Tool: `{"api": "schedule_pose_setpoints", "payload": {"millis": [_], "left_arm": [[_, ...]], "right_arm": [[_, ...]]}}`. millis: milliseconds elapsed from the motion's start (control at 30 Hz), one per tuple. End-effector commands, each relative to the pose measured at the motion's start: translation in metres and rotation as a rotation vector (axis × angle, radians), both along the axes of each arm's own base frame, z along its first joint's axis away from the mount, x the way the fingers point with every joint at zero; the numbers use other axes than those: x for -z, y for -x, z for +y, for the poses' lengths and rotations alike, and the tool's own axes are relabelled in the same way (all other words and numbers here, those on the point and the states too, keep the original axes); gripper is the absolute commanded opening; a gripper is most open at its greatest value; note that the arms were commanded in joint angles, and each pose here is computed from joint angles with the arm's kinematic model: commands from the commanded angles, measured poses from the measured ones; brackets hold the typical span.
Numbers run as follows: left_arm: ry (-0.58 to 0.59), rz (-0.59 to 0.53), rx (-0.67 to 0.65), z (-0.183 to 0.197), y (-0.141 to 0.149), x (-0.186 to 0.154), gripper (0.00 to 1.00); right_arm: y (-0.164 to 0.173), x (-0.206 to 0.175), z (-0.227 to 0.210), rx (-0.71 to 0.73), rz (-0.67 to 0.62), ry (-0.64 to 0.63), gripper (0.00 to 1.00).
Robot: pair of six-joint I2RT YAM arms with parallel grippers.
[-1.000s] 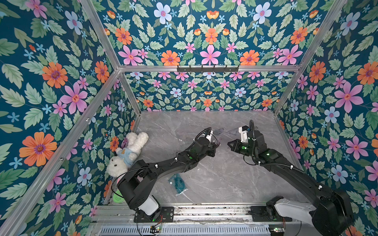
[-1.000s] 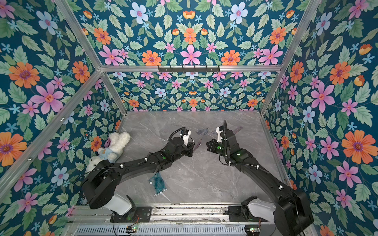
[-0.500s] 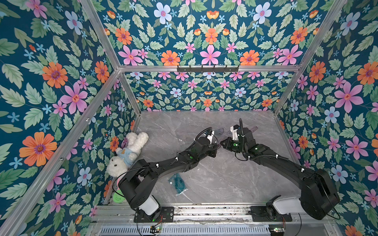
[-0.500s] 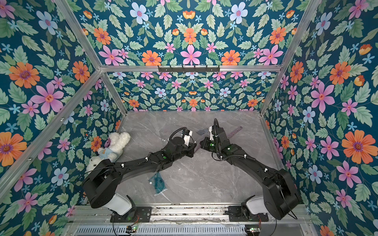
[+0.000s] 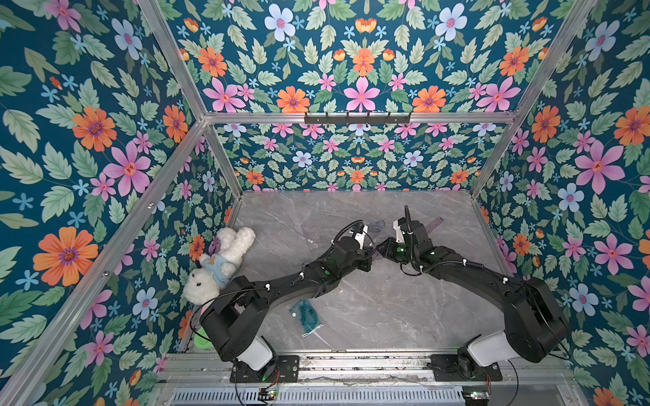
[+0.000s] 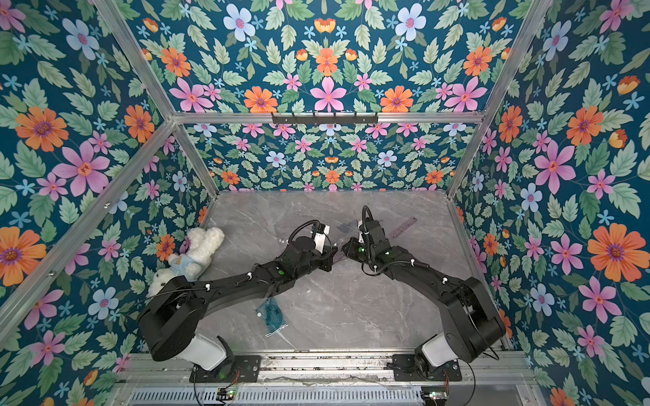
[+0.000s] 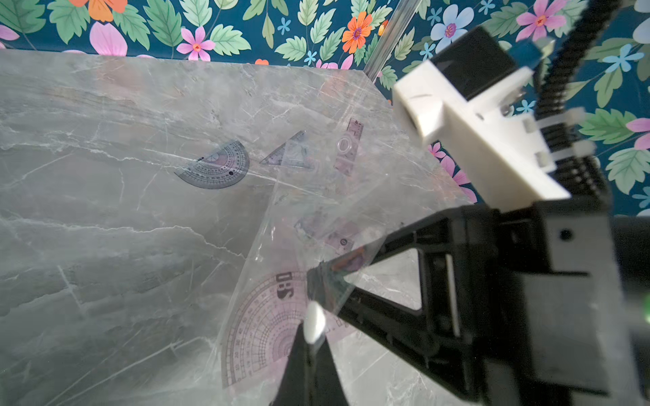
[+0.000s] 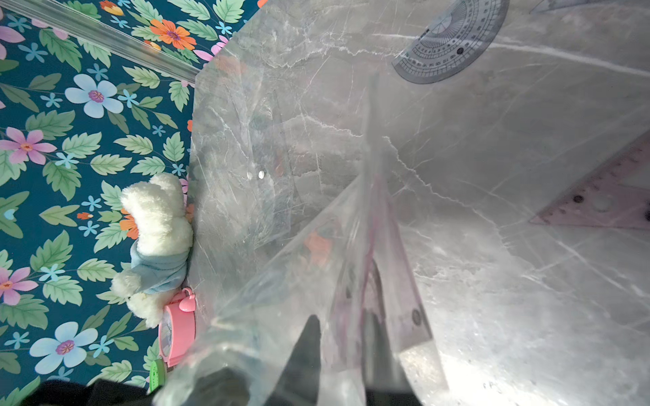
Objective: Open the ruler set and take out the ruler
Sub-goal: Take out the ruler from the ruler set bag.
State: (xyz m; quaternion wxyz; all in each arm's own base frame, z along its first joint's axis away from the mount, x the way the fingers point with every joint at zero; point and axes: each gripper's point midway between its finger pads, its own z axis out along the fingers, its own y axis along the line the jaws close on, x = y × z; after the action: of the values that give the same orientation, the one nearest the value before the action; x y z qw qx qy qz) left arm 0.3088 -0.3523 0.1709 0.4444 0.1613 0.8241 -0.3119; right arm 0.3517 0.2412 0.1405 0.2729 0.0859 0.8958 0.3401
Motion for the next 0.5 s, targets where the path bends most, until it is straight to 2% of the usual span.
{"api": "schedule_pose_setpoints", "payload": {"millis": [0,467], "left_arm": [[0.040,-0.021,-0.001,-0.003,-0.002,-0.010,0.00],[0.033,-0.013,0.006,-0.007,0.001,-0.005,0.00]], "right_arm": [[-0.005,-0.003,0.000,0.009,-0.024,0.007,0.24],[-0.008,-0.010,-0.022,0.051,-0.074,0.132,0.29]]}}
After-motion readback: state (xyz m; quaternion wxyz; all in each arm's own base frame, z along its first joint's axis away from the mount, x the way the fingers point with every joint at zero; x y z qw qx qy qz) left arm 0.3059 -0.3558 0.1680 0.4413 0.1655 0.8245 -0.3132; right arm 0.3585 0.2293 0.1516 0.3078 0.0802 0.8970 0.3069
